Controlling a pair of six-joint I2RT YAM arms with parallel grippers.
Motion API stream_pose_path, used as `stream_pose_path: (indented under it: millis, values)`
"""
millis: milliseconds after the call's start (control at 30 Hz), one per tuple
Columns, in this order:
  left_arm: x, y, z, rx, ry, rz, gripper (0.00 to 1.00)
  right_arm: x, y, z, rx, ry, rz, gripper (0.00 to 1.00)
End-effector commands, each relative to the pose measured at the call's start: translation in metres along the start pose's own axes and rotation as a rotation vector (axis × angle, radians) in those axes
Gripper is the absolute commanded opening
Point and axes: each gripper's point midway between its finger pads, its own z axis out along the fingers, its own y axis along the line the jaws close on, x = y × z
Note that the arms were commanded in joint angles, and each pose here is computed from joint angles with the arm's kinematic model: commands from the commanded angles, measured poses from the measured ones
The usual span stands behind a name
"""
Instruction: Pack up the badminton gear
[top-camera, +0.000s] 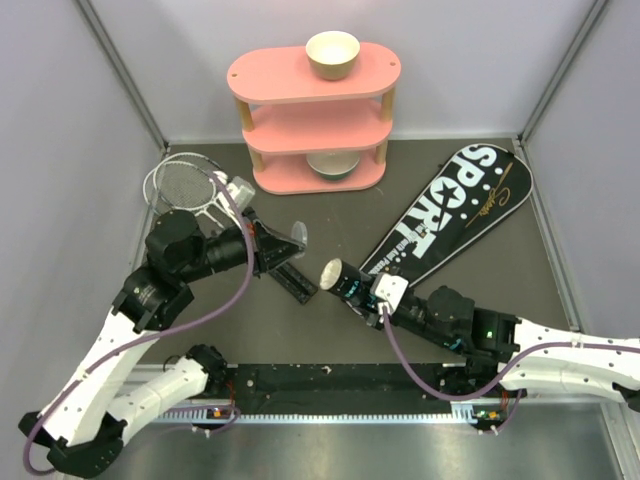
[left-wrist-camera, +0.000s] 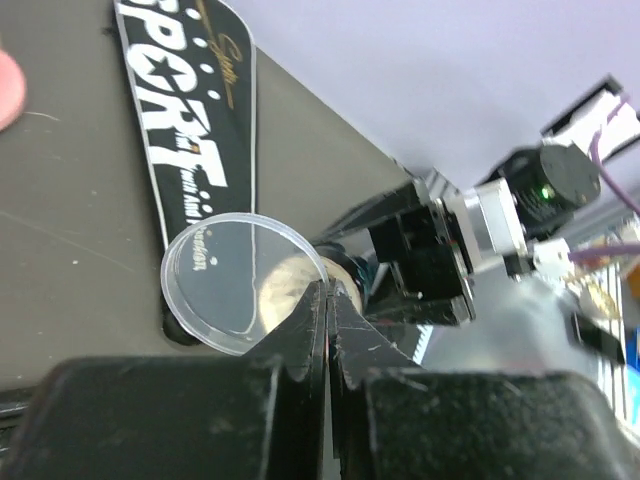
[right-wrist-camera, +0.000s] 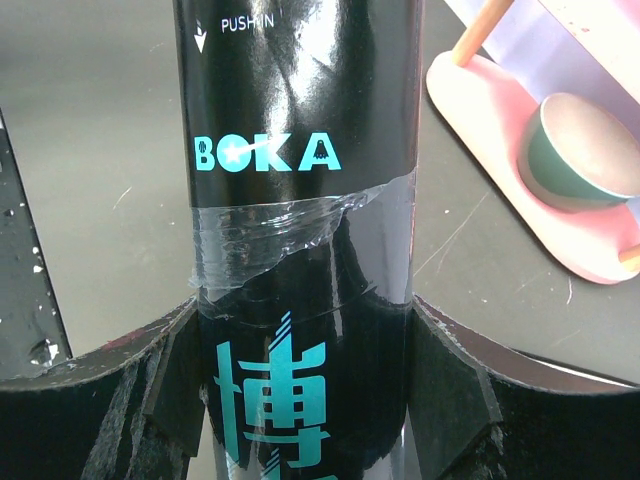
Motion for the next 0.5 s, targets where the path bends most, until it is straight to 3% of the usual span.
stream_pose_path:
  millis: [0, 467]
  values:
    - [0.026, -0.012, 0.013, 0.092, 0.119, 0.08, 0.0, -0.043, -0.005, -0.001, -0.009, -0.112, 0.015, 0.0]
    - [0.061, -0.05, 0.026, 0.321, 0.273, 0.126, 0.0, -0.046, -0.003, -0.008, -0.033, -0.137, 0.006, 0.0]
